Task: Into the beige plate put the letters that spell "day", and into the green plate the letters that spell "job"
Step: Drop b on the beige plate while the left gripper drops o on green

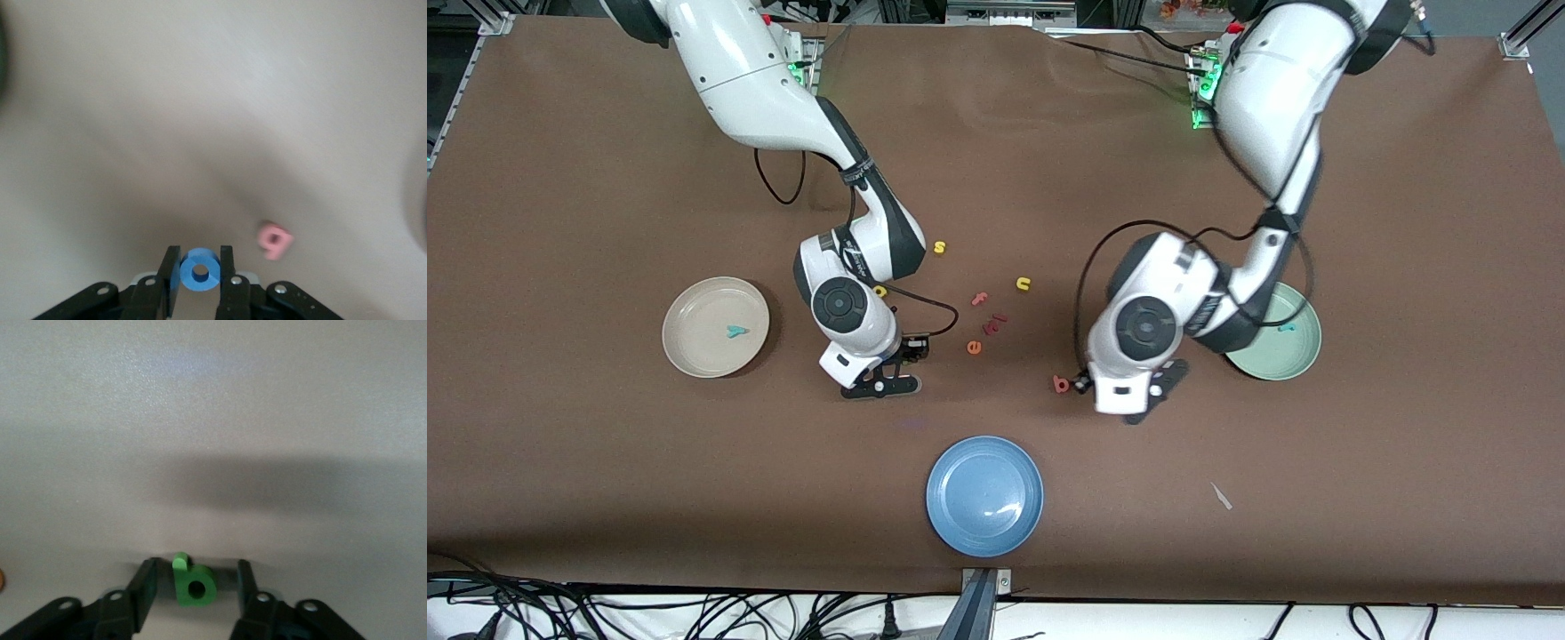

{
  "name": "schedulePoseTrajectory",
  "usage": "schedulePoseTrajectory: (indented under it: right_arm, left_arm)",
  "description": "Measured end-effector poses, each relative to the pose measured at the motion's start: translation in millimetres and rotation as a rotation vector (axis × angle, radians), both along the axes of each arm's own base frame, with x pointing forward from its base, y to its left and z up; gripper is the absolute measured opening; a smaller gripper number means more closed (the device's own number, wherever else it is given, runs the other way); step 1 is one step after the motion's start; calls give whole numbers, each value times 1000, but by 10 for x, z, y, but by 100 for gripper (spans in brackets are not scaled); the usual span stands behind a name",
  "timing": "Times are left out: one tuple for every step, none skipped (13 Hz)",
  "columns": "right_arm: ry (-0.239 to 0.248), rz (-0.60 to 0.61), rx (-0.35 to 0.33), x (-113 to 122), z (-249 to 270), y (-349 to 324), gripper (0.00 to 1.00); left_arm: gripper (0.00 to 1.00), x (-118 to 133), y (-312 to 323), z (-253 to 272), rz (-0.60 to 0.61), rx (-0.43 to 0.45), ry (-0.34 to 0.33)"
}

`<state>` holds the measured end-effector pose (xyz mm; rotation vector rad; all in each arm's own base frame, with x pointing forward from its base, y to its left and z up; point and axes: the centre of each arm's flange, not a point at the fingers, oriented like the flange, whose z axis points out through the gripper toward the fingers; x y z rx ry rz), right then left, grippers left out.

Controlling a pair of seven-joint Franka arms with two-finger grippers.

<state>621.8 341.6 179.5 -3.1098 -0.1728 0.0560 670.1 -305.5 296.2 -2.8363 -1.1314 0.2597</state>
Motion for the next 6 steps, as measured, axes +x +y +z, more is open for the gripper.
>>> schedulePoseTrajectory:
  right_arm:
    - [0, -1, 0, 0, 0, 0, 48]
    - [0, -1, 0, 1, 0, -1, 48]
    - [-1, -2, 0, 3, 2, -2, 41]
    - [-1, -2, 0, 4, 3, -2, 41]
    - [-2, -3, 0, 7, 6, -2, 30]
    - [-2, -4, 0, 7, 7, -2, 28]
  left_arm:
    - [25, 65, 320, 142, -27, 0, 28]
    - [25, 115, 650, 221, -56, -6, 50]
    - [25, 136, 977, 250, -90, -16, 70]
    - [25, 112, 1312, 237, -133, -28, 96]
    - [25, 47, 1645, 186, -178, -42, 127]
    - [25, -31, 1961, 105, -212, -59, 159]
